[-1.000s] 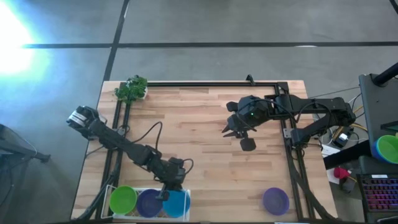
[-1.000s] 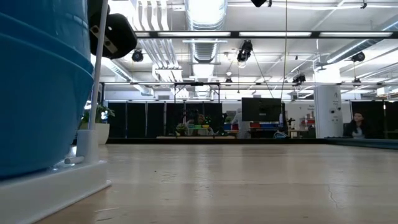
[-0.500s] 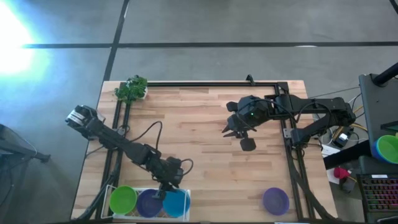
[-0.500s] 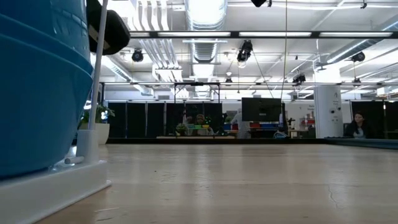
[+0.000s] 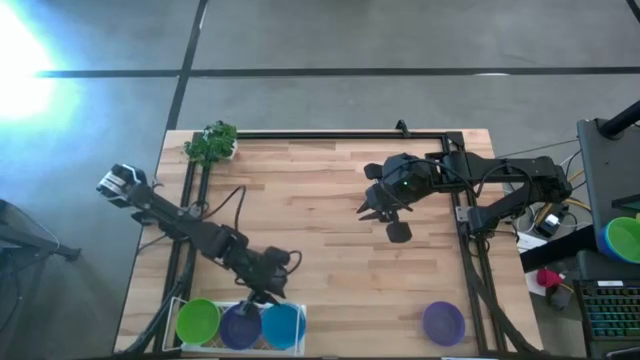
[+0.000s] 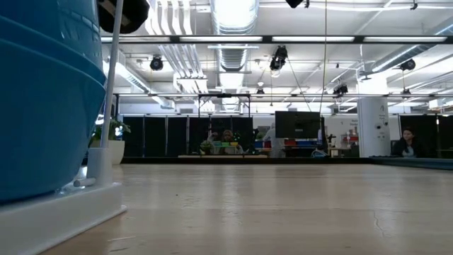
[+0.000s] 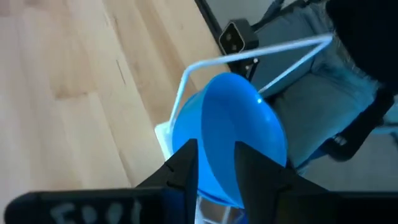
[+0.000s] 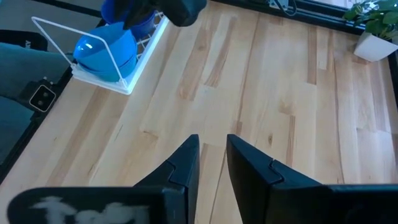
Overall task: Pick & Place Mini bowls
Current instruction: Stack the light blue bowl on the light blue bowl on the shelf
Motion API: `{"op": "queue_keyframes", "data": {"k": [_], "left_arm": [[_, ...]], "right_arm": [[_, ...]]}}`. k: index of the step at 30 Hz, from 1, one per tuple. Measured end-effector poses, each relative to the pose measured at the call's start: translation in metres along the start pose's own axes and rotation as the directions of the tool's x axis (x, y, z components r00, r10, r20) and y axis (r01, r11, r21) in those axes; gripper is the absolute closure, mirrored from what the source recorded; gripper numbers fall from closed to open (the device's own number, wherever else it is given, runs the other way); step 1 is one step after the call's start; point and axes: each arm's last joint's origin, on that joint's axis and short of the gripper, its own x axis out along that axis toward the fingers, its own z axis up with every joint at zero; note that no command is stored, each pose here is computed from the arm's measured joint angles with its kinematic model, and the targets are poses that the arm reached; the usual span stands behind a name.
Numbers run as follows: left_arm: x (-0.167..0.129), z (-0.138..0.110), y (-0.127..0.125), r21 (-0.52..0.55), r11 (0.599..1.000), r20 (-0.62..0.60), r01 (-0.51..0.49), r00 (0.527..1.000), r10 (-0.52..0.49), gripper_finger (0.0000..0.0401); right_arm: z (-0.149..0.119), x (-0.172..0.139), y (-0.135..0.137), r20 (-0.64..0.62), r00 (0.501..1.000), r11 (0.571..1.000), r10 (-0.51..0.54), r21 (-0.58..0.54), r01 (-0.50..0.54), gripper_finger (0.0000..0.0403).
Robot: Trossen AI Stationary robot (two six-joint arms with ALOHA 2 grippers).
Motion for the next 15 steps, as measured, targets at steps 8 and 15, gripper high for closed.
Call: {"op": "queue_keyframes", "data": {"k": [8, 15], "left_arm": [[0.014, -0.006, 0.003, 0.119, 0.993, -0.036, -0.002, 0.999, 0.006, 0.0352], [0.021, -0.007, 0.004, 0.149, 0.989, -0.031, 0.002, 1.0, 0.002, 0.0397]], "right_arm": [[0.0, 0.0, 0.0, -0.001, 1.0, 1.0, 0.0, -0.001, 0.0, 0.0335], [0.0, 0.0, 0.0, -0.002, 1.0, 1.0, 0.0, -0.004, 0.0, 0.0327]]}}
